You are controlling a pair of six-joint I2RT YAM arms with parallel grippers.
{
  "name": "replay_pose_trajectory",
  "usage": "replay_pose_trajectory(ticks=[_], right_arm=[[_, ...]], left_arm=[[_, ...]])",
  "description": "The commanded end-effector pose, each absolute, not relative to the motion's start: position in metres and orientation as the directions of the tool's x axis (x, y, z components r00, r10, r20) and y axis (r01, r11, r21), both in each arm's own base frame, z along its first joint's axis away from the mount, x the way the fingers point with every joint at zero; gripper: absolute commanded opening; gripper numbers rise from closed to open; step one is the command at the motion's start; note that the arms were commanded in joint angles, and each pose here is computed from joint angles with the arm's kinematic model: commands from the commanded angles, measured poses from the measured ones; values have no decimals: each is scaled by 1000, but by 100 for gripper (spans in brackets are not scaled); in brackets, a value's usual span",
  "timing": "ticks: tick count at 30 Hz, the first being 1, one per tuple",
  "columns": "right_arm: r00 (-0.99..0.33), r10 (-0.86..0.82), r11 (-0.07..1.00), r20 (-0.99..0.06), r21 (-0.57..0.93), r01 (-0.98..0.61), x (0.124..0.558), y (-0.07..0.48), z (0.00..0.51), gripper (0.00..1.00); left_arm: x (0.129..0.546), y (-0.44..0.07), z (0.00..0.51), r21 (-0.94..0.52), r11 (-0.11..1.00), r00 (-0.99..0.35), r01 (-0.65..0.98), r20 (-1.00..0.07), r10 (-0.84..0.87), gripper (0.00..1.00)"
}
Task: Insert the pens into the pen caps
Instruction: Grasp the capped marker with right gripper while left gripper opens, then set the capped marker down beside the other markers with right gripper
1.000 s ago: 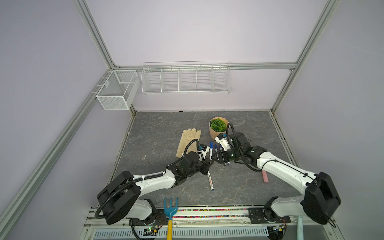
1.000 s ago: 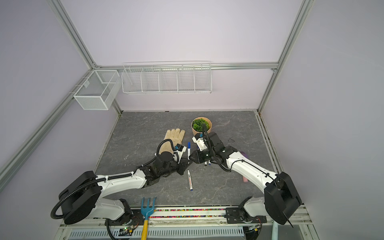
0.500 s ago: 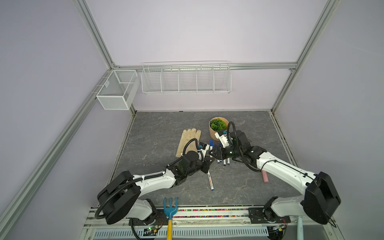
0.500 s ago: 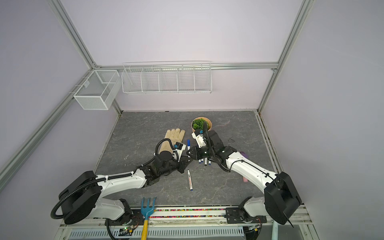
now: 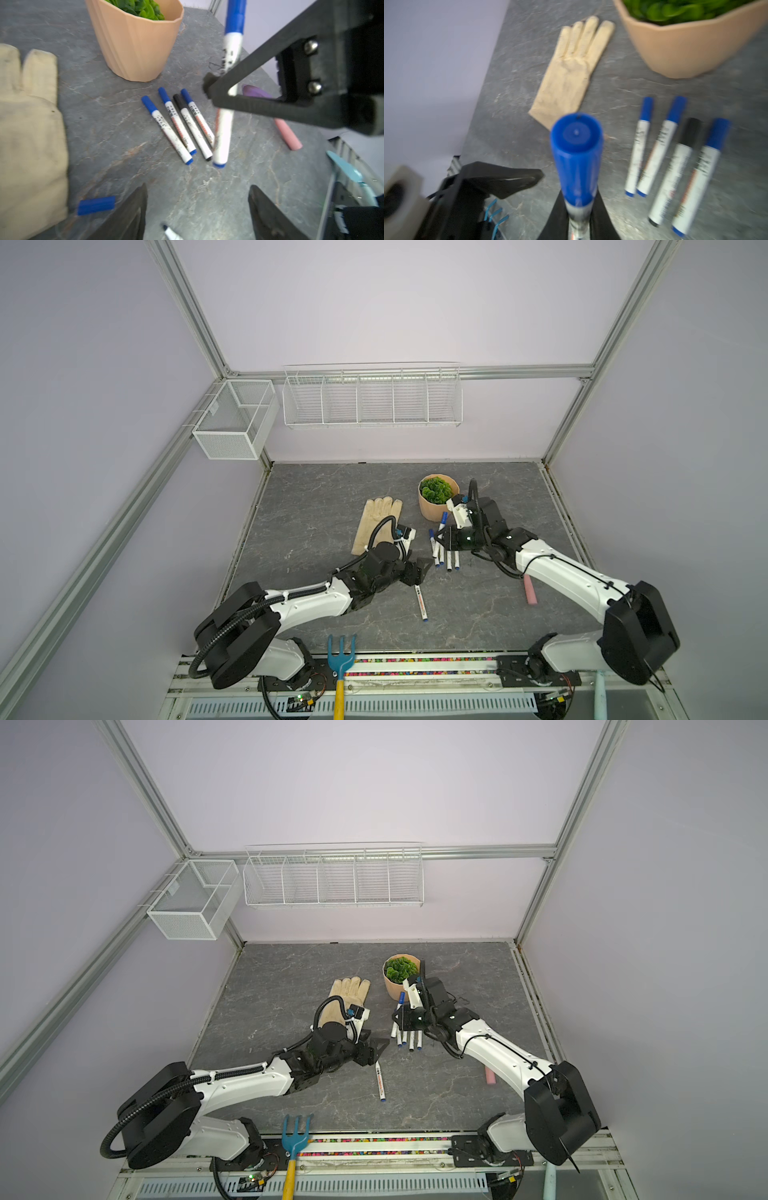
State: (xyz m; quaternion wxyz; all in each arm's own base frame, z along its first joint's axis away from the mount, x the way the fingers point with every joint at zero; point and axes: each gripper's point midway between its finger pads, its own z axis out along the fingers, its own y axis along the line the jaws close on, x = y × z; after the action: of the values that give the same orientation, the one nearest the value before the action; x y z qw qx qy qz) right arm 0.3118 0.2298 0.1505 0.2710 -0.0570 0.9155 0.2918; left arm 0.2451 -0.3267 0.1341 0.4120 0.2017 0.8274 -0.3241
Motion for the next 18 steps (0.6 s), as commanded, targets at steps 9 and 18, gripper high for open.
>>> replay_pose_trajectory(ticks=[9, 18], right_arm=[[-960, 104, 960, -258, 278, 29, 302, 127, 59, 12], [-980, 95, 951, -176, 308, 37, 315, 147, 24, 17]], left_arm=[[274, -249, 117, -255, 940, -603, 226, -795, -70, 83], [275, -245, 110, -244, 952, -624, 183, -777, -80, 83]])
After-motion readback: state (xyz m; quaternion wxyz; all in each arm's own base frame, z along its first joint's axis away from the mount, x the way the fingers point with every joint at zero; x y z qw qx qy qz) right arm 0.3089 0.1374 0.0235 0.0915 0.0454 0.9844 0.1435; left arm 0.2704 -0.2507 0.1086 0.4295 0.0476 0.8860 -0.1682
